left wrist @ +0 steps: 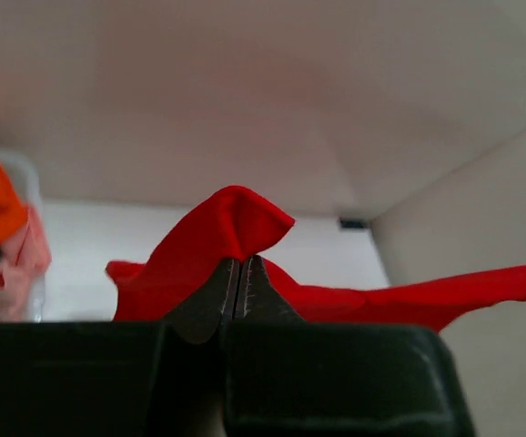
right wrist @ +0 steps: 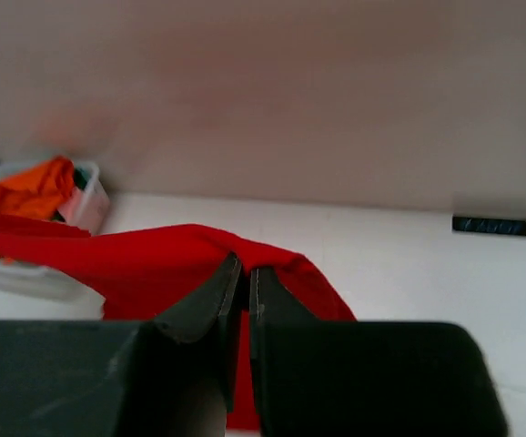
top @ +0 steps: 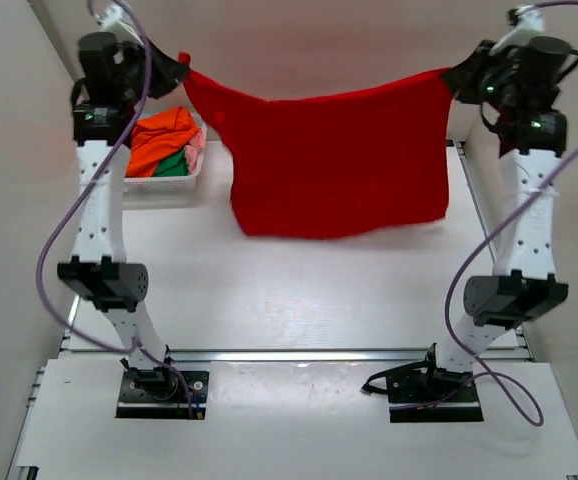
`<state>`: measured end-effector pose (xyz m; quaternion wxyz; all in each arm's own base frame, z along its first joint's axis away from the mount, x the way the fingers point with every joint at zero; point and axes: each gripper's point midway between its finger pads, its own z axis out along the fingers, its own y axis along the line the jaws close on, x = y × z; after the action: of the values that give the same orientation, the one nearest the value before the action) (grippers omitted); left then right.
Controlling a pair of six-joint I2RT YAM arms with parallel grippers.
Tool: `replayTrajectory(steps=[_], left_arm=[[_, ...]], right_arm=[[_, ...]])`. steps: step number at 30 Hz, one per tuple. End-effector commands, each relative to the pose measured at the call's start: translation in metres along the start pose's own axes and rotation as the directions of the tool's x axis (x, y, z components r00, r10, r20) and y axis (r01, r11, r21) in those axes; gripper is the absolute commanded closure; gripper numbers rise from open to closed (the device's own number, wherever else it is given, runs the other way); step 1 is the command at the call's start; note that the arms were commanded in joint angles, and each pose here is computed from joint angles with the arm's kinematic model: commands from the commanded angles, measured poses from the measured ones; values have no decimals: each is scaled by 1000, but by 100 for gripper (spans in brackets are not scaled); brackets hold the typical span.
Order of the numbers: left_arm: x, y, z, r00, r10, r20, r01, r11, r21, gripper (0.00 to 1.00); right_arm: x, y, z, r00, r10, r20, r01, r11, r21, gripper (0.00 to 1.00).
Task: Fold and stack the t-shirts
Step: Flatten out the tshirt
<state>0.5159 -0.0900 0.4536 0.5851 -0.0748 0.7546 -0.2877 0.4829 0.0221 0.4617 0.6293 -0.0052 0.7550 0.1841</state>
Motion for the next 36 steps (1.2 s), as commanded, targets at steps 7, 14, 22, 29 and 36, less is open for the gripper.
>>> replayTrajectory(steps=[7,14,22,29,36], left_arm=[[-47,-124,-138,967,85,242,-149,954,261,100],[114,-39,-152,1000,24,-7,-23,994,105,100],[247,5,-216,981,-10,-193,13,1000,15,100],[106,-74,-270,991,67,116,-80,990,117,100],[16,-125,-284,959,101,266,-148,975,164,100]], right_arm=[[-30,-11,-72,987,-20,158,21,1000,-3,100],[158,-14,-77,980,105,-169,-95,993,64,100],[292,11,-160,902,193,-386,-127,974,190,100],[153,57,-204,989,71,-133,-63,996,63,100],[67,69,-197,1000,-9,0,9,999,48,100]])
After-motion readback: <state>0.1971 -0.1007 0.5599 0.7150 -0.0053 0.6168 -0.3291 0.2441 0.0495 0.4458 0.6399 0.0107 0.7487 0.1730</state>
